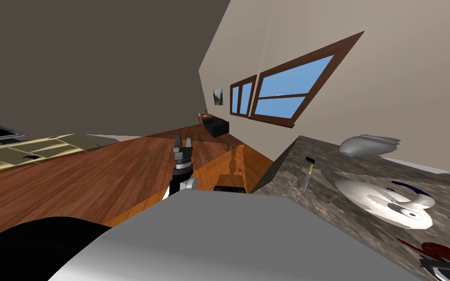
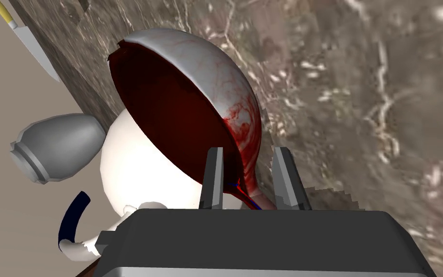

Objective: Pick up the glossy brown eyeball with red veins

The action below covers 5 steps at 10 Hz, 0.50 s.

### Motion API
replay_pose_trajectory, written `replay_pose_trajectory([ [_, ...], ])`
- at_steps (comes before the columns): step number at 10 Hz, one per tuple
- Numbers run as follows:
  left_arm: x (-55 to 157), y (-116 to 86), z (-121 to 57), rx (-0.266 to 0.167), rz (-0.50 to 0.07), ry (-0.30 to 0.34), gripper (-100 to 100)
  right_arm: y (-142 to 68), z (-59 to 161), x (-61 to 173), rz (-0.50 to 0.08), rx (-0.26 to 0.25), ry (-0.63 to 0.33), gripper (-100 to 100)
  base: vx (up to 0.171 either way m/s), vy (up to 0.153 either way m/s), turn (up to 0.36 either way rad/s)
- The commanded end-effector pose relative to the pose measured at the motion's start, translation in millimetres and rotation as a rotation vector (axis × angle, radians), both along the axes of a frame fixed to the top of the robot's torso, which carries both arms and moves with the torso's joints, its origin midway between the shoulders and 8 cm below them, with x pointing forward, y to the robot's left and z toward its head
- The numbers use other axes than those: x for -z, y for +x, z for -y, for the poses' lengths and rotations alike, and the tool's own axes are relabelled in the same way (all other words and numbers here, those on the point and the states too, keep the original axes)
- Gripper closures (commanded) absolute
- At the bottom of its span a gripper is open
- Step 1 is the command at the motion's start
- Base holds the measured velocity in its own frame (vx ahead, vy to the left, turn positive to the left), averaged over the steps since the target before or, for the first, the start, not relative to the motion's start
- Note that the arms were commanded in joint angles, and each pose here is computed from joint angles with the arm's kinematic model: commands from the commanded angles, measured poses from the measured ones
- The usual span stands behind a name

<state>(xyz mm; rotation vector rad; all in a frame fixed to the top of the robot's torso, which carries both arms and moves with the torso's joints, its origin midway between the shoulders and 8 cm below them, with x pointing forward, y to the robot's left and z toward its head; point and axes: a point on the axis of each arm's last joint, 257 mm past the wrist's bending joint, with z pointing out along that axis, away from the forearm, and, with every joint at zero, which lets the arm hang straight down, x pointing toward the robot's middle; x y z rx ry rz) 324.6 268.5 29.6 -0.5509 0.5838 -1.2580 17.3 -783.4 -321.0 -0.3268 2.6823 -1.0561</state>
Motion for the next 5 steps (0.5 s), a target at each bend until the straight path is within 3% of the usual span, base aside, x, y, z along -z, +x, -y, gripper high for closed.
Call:
replay_pose_trajectory([
  [1,0.0,0.0,0.0,0.000,0.000,0.000,0,0.0,0.0,0.0,0.000,0.000,0.000,0,0.000,0.000,0.000],
  [2,0.0,0.0,0.0,0.000,0.000,0.000,0,8.4,-4.3,-1.5,0.000,-0.026,0.002,100,0.067,-0.013,-0.262],
  [5,0.1,-0.1,-0.1,0.000,0.000,0.000,0,31.0,-15.2,-7.3,-0.001,-0.105,0.003,100,0.132,0.003,-0.301],
])
